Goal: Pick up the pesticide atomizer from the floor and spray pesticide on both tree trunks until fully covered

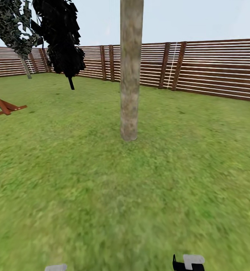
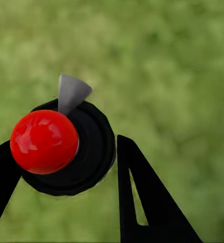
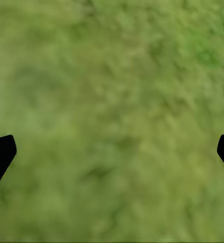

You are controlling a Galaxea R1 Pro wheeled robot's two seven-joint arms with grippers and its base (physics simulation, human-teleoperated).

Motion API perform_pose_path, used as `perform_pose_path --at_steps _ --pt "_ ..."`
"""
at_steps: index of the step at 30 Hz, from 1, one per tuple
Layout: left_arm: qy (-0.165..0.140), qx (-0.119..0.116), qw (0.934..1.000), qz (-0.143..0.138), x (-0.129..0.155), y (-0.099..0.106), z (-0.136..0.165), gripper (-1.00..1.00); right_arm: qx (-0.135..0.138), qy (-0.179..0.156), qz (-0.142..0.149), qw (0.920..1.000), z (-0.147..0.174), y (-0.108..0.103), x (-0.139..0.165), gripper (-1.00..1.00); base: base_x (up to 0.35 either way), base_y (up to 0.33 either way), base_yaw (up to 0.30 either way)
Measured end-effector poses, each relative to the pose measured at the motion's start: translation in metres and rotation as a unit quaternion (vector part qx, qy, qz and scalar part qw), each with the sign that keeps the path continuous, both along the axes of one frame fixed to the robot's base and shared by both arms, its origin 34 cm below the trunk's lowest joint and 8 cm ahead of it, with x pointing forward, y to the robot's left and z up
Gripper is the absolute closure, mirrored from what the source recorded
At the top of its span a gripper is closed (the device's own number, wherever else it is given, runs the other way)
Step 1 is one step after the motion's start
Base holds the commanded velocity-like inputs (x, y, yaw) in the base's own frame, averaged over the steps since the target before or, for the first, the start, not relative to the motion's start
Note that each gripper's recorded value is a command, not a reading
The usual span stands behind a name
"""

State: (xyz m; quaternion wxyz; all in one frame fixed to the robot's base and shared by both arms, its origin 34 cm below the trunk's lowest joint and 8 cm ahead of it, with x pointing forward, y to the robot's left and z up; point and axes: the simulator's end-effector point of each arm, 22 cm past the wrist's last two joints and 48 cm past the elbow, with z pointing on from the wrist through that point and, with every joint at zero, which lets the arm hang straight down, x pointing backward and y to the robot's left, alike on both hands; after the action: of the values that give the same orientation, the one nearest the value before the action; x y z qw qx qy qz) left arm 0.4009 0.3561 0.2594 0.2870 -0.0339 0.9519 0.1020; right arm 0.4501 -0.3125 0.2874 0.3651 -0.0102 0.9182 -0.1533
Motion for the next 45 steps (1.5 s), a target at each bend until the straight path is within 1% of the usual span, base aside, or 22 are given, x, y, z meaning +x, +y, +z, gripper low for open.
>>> perform_pose_path --at_steps 23,31,45 --pt "0.0 0.001 1.0 0.0 0.0 0.0011 0.0002 1.0 0.0 -0.001 0.0 1.0 0.0002 0.0005 0.0005 -1.0 0.34 0.0 0.0" --pt "0.0 0.0 1.0 0.0 0.0 0.0007 0.0001 1.0 0.0 -0.001 -0.001 1.0 0.0002 0.0007 0.0004 -1.0 0.341 0.0 -0.171" --pt "0.0 0.0 1.0 0.0 -0.0001 0.0008 0.0001 1.0 0.003 -0.002 -0.001 1.0 0.0004 0.0036 0.0013 -1.0 0.341 0.0 -0.006"
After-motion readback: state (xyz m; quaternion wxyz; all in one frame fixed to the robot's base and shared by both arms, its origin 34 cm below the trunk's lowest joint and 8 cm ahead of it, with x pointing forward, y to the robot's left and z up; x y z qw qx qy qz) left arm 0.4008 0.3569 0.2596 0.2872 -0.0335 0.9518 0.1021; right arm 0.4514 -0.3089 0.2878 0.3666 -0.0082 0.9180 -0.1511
